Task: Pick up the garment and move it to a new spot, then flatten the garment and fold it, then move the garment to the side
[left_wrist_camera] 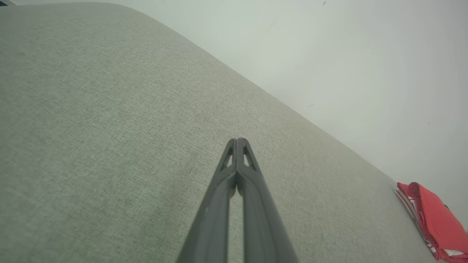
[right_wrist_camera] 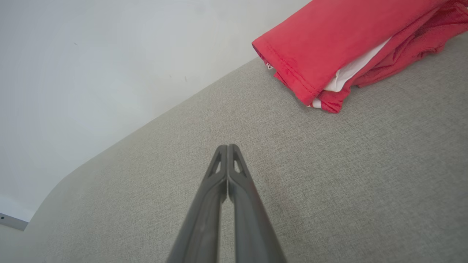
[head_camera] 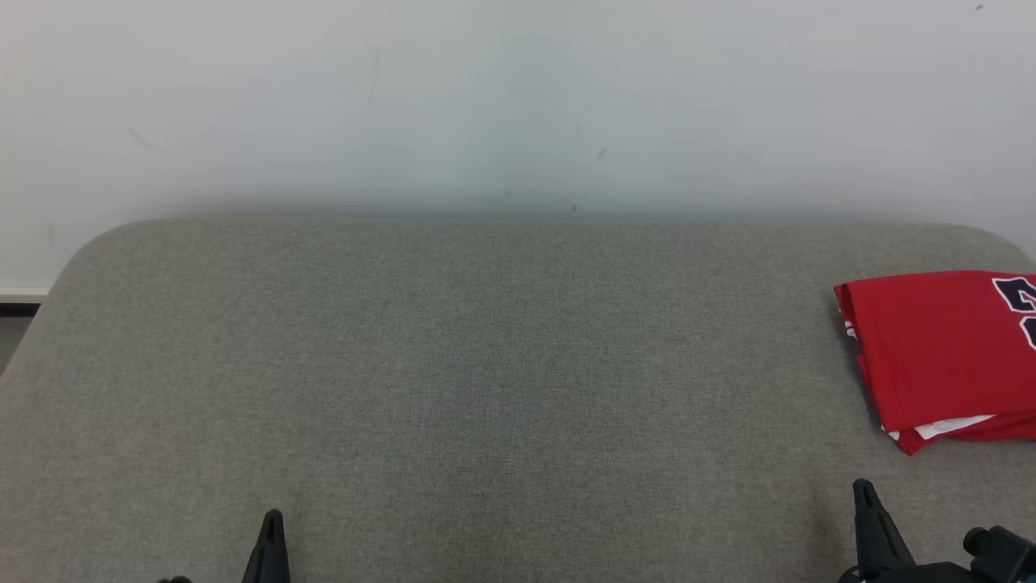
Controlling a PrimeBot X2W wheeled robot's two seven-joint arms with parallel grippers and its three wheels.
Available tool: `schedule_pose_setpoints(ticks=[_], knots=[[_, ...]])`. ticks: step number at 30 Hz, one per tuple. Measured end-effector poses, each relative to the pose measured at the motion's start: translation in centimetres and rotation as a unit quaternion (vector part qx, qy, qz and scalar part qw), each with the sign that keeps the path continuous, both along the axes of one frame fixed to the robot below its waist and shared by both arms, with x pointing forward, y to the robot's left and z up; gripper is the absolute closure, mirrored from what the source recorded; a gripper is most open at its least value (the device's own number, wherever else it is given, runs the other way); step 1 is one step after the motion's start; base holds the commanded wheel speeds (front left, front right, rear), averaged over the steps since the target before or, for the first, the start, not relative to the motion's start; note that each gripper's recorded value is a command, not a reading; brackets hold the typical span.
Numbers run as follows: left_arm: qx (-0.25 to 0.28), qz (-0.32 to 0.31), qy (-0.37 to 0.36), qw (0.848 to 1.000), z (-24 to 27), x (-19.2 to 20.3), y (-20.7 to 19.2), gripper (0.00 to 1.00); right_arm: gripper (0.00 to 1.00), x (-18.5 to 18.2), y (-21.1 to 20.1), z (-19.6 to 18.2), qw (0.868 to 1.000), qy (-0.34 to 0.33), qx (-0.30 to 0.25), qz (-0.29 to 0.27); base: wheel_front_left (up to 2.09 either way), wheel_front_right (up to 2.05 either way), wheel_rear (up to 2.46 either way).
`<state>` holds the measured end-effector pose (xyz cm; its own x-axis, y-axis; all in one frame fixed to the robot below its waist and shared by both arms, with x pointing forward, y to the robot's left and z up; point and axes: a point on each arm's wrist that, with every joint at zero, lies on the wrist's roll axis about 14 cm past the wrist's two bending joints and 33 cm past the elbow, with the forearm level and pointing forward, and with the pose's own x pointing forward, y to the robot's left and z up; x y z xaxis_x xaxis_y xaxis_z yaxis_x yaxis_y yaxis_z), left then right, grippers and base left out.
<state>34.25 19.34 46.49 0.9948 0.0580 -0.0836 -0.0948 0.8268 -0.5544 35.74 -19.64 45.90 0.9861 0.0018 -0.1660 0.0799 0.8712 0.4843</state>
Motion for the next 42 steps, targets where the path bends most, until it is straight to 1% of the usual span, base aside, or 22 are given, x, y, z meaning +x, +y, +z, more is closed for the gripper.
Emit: schedule_pose_setpoints(ticks=[8,17,33,42], knots=[[-0.056,0.004,0.002,0.998,0.2,0.6,0.0,1.00,1.00,0.1,-0.3,0.5,0.998,-0.008,0.059,-0.015,0.00,0.00,0.00],[-0.114,0.008,0.003,0.993,0.4,1.1,0.0,1.00,1.00,0.1,-0.6,0.7,0.992,-0.013,0.121,-0.030,0.00,0.00,0.00],[-0.204,0.004,-0.002,0.979,1.0,2.2,-0.4,1.00,1.00,0.5,-1.1,1.6,0.974,-0.030,0.217,-0.048,0.00,0.00,0.00],[-0.242,0.001,-0.004,0.970,1.4,2.6,-0.6,1.00,1.00,0.5,-1.3,2.0,0.964,-0.036,0.259,-0.054,0.00,0.00,0.00]])
